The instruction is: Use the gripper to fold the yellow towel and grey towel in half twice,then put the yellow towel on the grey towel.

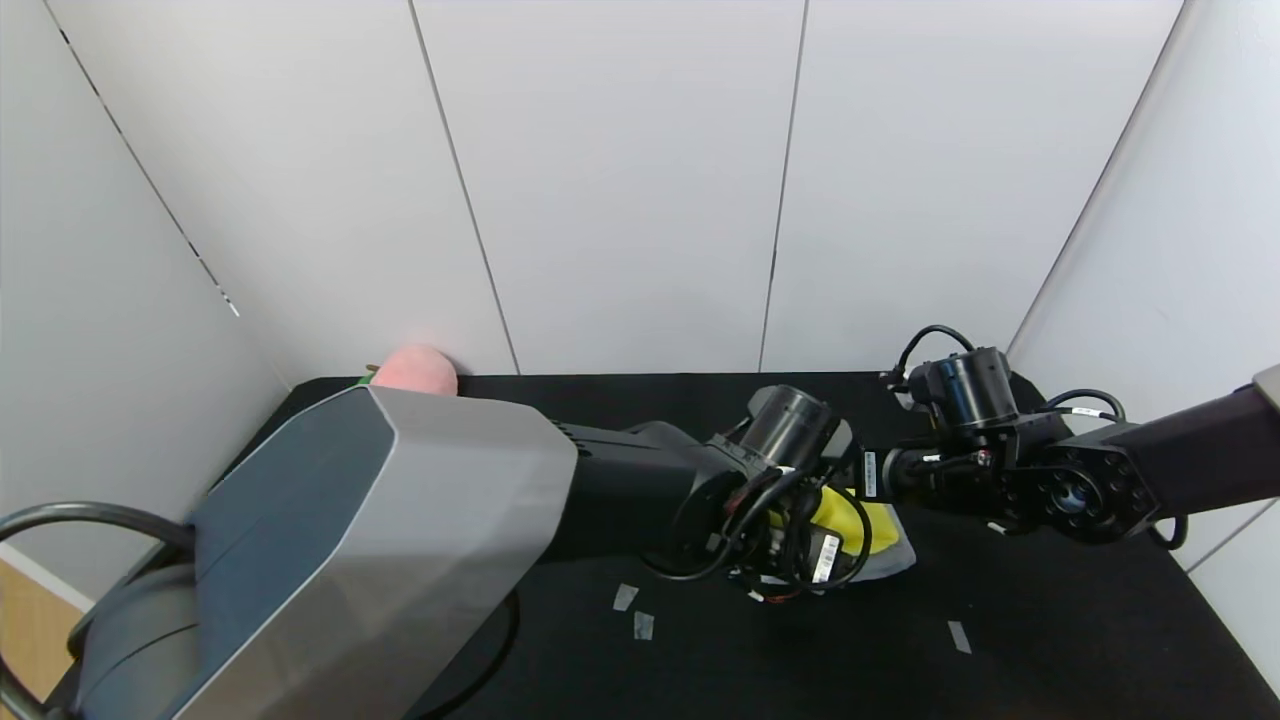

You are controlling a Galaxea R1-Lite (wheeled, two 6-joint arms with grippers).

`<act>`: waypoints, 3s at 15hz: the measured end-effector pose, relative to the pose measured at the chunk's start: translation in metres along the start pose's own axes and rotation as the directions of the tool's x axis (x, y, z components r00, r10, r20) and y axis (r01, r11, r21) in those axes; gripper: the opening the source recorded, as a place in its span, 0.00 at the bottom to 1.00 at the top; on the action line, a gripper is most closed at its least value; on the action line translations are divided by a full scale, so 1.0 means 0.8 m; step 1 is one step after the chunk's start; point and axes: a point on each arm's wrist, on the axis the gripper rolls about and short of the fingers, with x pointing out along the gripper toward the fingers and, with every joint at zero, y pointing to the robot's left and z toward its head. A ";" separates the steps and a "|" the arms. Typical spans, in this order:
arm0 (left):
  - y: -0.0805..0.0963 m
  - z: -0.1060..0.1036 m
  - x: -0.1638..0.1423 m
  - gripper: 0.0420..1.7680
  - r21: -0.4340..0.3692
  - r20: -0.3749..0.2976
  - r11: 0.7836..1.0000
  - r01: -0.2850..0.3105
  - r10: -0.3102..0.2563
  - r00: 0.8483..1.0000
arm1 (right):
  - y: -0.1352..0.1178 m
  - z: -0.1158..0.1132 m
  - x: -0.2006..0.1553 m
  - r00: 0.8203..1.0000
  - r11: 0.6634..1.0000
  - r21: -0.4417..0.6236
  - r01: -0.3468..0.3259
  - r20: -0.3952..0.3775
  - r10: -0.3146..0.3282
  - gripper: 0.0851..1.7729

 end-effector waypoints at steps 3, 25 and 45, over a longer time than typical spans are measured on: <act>0.001 0.004 -0.015 0.93 -0.002 0.016 1.000 -0.003 0.003 1.000 | 0.006 0.006 -0.016 1.000 1.000 -0.006 -0.016 0.026 0.016 0.92; 0.078 -0.051 -0.248 0.97 -0.092 0.146 0.990 -0.103 0.115 0.983 | 0.022 -0.018 -0.178 0.989 0.991 -0.074 -0.115 0.083 0.121 0.96; 0.142 -0.206 -0.485 0.97 -0.194 0.393 0.948 -0.252 0.311 0.865 | -0.075 -0.081 -0.380 0.975 0.998 0.019 0.054 0.216 -0.057 0.96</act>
